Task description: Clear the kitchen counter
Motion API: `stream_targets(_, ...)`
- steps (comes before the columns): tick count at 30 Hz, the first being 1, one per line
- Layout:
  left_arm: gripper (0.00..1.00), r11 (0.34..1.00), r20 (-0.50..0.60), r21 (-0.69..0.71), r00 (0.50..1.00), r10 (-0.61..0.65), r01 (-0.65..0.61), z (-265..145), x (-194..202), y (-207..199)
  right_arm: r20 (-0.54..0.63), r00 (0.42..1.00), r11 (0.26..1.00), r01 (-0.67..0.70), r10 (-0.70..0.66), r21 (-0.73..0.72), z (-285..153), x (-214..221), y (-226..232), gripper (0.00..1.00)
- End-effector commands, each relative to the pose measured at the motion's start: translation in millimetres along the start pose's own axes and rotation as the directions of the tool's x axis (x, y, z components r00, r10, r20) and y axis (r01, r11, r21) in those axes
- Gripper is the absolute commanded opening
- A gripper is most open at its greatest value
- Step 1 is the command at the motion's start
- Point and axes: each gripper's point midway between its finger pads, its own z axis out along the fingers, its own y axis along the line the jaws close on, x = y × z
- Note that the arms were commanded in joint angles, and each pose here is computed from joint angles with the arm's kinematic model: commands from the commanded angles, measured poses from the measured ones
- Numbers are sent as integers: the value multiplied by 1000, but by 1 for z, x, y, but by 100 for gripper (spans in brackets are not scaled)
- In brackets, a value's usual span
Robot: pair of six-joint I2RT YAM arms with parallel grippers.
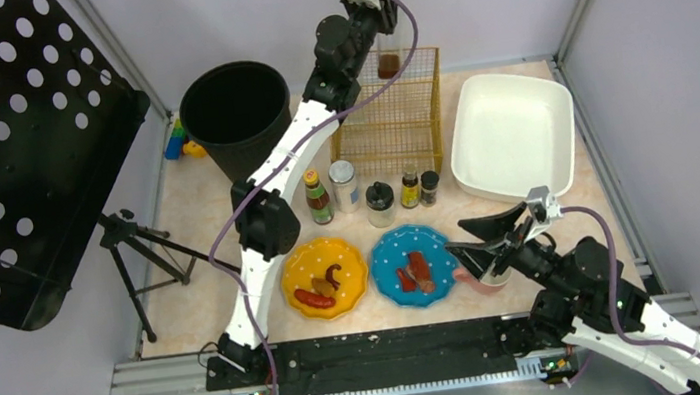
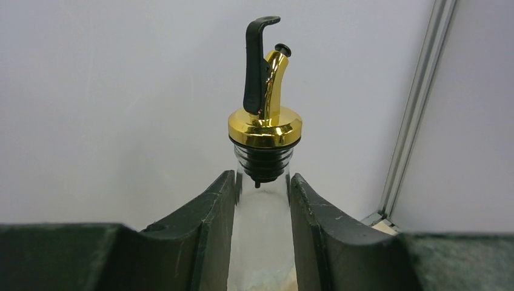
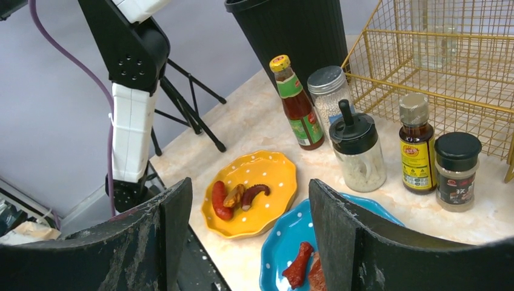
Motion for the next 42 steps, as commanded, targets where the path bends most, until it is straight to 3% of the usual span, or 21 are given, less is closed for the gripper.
stream_targets(1, 0, 1000, 250, -8, 968, 3, -1, 1, -85, 4, 19, 1000, 1000, 6, -6, -18, 4, -1, 3, 70)
stream_targets(38, 0, 997, -30, -45, 997, -71, 70, -34, 49, -21, 1, 1000, 995, -29, 29, -92, -6, -2, 18, 70)
stream_targets(40, 5, 996, -45, -57, 997, -71, 68, -37, 53, -19, 3, 1000, 996, -28, 29, -88, -6, -3, 17, 70)
stream_targets(42, 16, 995, -55, -63, 996, -74, 71, -41, 58, -18, 1, 1000, 996, -29, 29, -86, -5, -2, 17, 70)
